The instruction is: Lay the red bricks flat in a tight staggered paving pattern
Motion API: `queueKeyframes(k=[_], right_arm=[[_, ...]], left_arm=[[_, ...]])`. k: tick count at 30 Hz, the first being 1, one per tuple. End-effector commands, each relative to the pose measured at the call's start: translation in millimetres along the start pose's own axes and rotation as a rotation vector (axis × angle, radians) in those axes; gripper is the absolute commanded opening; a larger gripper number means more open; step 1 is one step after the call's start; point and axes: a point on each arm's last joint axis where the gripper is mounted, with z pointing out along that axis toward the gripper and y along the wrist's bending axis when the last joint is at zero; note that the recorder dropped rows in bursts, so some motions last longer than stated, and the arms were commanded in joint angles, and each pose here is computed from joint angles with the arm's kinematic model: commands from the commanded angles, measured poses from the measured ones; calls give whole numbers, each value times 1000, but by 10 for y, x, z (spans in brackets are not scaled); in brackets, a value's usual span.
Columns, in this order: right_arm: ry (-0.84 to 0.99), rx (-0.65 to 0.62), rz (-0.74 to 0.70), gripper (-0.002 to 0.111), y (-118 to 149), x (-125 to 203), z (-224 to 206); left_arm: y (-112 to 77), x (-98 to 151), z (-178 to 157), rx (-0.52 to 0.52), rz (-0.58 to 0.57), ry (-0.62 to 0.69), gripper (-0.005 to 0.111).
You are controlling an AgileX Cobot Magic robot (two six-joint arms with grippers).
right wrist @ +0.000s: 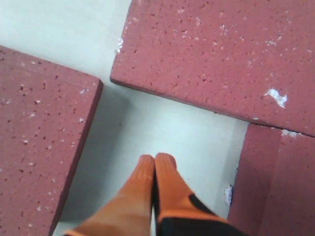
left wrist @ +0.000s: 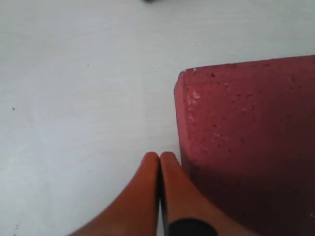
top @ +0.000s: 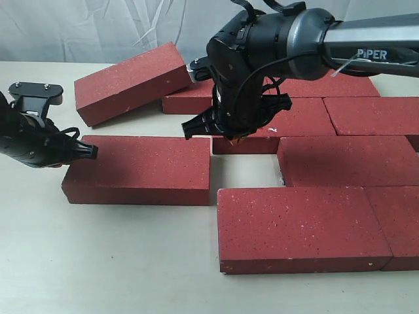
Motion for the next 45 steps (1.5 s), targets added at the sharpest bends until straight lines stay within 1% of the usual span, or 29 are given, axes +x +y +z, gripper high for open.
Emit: queueKeyframes(k=[1,6,8,11,14,18,22,27,34,39,42,45], right_arm=[[-12,12,3,-1,-36,-22,-45],[-18,8,2,-1,-34,-27,-45],[-19,7,2,-1,-33,-28,-45],[-21,6,2,-1,-32,-30,-45],[-24,3,3,-1,-29,-32,-45],[-24,3,3,-1,-29,-32,-45],[-25,2,3,-1,-28,-34,-45],[-26,-4,7,-1,-23,-34,-45],[33,-9,6,-1,62,17,244],[58,-67,47,-1,148,43,380],[68,-123,45,-1,201,51,385],[81,-173,48,-1,247,62,377]], left_arm=[[-21,4,4,4,-2,-11,0],[-25,2,4,9,-31,-13,0],[-32,5,4,16,-69,-9,0],[-37,18,4,21,-86,5,0],[-48,30,4,32,-138,19,0],[-56,30,2,40,-163,26,0],[-85,-45,-25,64,-151,41,0],[-89,-49,-27,67,-130,40,0],[-72,-60,-26,57,-87,27,0],[15,-68,-27,41,-99,23,0],[55,-66,-21,33,-105,24,0],[57,-30,45,32,-106,51,0]])
